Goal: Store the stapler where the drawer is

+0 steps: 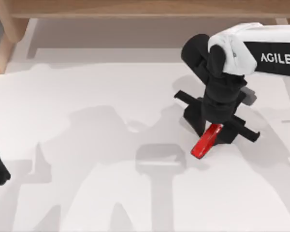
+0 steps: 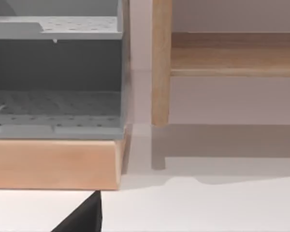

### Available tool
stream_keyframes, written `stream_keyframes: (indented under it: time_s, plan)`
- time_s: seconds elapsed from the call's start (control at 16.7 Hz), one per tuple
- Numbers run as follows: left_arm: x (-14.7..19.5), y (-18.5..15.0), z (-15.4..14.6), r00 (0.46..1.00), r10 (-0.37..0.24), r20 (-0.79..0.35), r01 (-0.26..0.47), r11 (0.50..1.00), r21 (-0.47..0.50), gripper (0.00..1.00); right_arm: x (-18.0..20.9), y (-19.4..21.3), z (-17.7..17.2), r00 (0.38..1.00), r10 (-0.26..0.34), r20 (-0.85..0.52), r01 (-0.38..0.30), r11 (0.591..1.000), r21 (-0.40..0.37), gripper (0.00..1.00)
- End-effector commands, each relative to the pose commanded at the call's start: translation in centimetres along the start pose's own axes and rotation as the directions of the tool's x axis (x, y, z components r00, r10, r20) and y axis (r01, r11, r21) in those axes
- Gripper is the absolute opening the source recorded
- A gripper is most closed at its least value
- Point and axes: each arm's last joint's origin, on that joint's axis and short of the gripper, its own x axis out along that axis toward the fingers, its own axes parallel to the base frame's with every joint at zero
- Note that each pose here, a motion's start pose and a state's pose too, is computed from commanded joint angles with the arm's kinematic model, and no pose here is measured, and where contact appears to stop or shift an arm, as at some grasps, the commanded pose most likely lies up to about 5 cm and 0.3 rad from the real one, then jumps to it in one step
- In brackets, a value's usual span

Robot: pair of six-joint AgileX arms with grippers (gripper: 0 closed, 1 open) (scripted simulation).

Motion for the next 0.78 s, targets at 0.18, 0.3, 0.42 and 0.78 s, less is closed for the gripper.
stream_keyframes:
  time_s: [0.18, 0.3, 0.42, 0.78]
  plan:
    - [0.0, 0.0, 0.0, 1.0, 0.0, 0.0, 0.0, 1.0, 0.0, 1.0, -0.6, 0.0, 0.1, 1.0, 0.003, 0.001, -0.003, 1.0, 0.002, 0.0]
    - [0.0, 0.0, 0.0, 1.0, 0.0, 0.0, 0.0, 1.0, 0.0, 1.0, -1.4, 0.0, 0.1, 1.0, 0.0, 0.0, 0.0, 1.0, 0.003, 0.0]
    - [0.0, 0.0, 0.0, 1.0, 0.0, 0.0, 0.0, 1.0, 0.0, 1.0, -2.2, 0.0, 0.1, 1.0, -0.003, -0.001, 0.003, 1.0, 0.004, 0.0]
    - [0.0, 0.0, 0.0, 1.0, 0.0, 0.0, 0.0, 1.0, 0.0, 1.0, -2.8, 0.0, 0.1, 1.0, -0.003, -0.001, 0.003, 1.0, 0.004, 0.0]
